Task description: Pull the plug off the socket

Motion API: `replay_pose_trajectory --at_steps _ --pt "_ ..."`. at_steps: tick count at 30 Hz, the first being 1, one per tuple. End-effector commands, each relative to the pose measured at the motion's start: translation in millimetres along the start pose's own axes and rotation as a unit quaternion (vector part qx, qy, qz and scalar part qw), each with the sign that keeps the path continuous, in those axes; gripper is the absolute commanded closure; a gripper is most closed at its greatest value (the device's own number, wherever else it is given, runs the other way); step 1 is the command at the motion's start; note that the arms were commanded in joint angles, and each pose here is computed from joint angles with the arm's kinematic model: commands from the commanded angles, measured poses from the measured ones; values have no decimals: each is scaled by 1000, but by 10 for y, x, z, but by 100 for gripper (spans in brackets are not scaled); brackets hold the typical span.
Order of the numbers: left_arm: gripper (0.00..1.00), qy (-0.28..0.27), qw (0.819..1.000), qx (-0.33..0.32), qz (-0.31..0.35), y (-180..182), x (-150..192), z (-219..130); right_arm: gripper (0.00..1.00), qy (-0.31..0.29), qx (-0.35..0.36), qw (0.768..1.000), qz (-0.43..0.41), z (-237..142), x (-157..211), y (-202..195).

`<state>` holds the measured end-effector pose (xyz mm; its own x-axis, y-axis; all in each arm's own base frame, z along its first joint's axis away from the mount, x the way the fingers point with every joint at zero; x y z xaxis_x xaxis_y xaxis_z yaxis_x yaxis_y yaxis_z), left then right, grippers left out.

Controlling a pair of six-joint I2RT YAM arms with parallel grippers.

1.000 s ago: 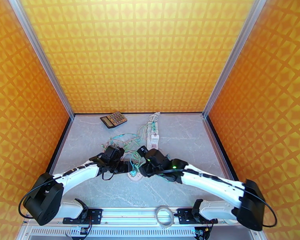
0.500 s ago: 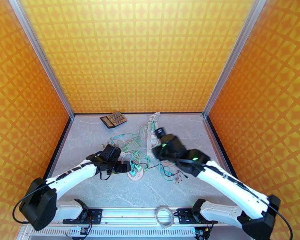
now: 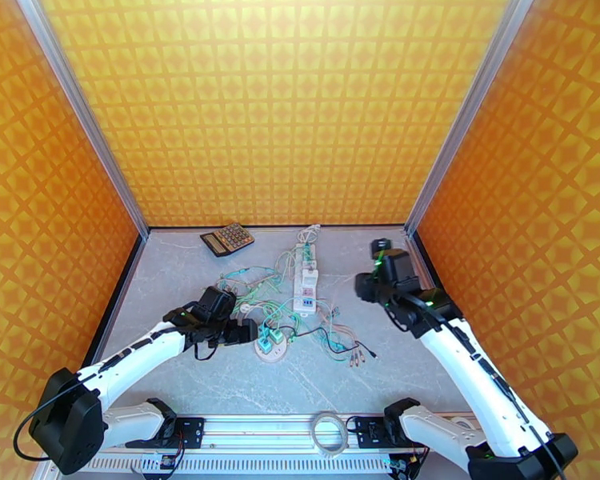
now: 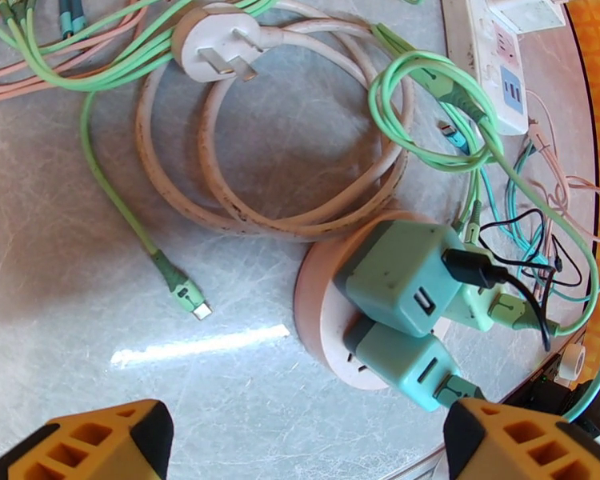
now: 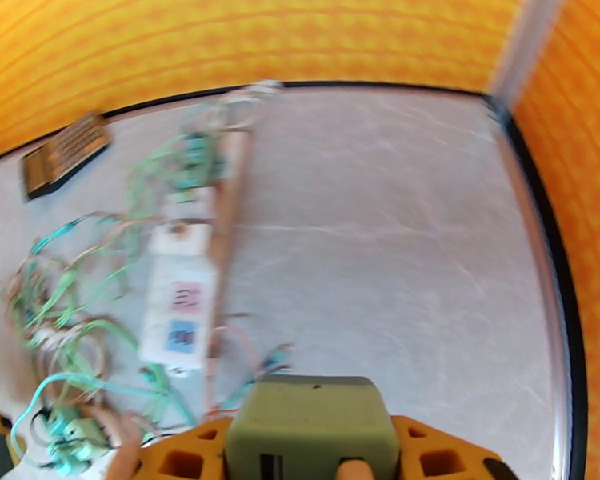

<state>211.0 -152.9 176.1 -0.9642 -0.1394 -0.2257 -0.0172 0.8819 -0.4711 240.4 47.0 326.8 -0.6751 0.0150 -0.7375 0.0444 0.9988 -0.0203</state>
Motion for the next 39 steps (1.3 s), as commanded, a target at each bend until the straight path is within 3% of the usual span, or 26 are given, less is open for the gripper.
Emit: replay_pose_trajectory --at_steps 1,18,22,28,36,39 --pt "6 -10 1000 -7 8 20 -16 -65 64 -16 3 1000 26 -136 -106 -145" --pt "5 -18 1000 -7 8 35 -78 -89 63 -125 -49 990 51 -740 -1144 -168" --pt "5 -16 1000 -10 4 61 -66 -85 61 -96 -76 990 63 -599 -1031 -109" --pt "5 -11 1000 -15 -1 112 -27 -54 60 -46 -39 995 78 -317 -503 -180" --pt "5 -7 1000 -18 4 111 -66 0 60 -40 -21 995 87 -520 -335 -264" --pt "5 -5 1000 -19 4 108 -86 33 59 -14 -17 996 91 -425 -199 -263"
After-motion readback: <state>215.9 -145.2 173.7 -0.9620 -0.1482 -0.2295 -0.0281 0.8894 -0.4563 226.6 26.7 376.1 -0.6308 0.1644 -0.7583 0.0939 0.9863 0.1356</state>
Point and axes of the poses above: each hand's point on the last joint's axis, 136 mm out from that joint toward the fingers, its own z axis out along the fingers, its own y axis along the line the jaws close on, x = y × z, the point moved 9 cm from there along -z, back along the fingers, and after that the axes turned 3 degrees about -z, right-handed, at the moved point
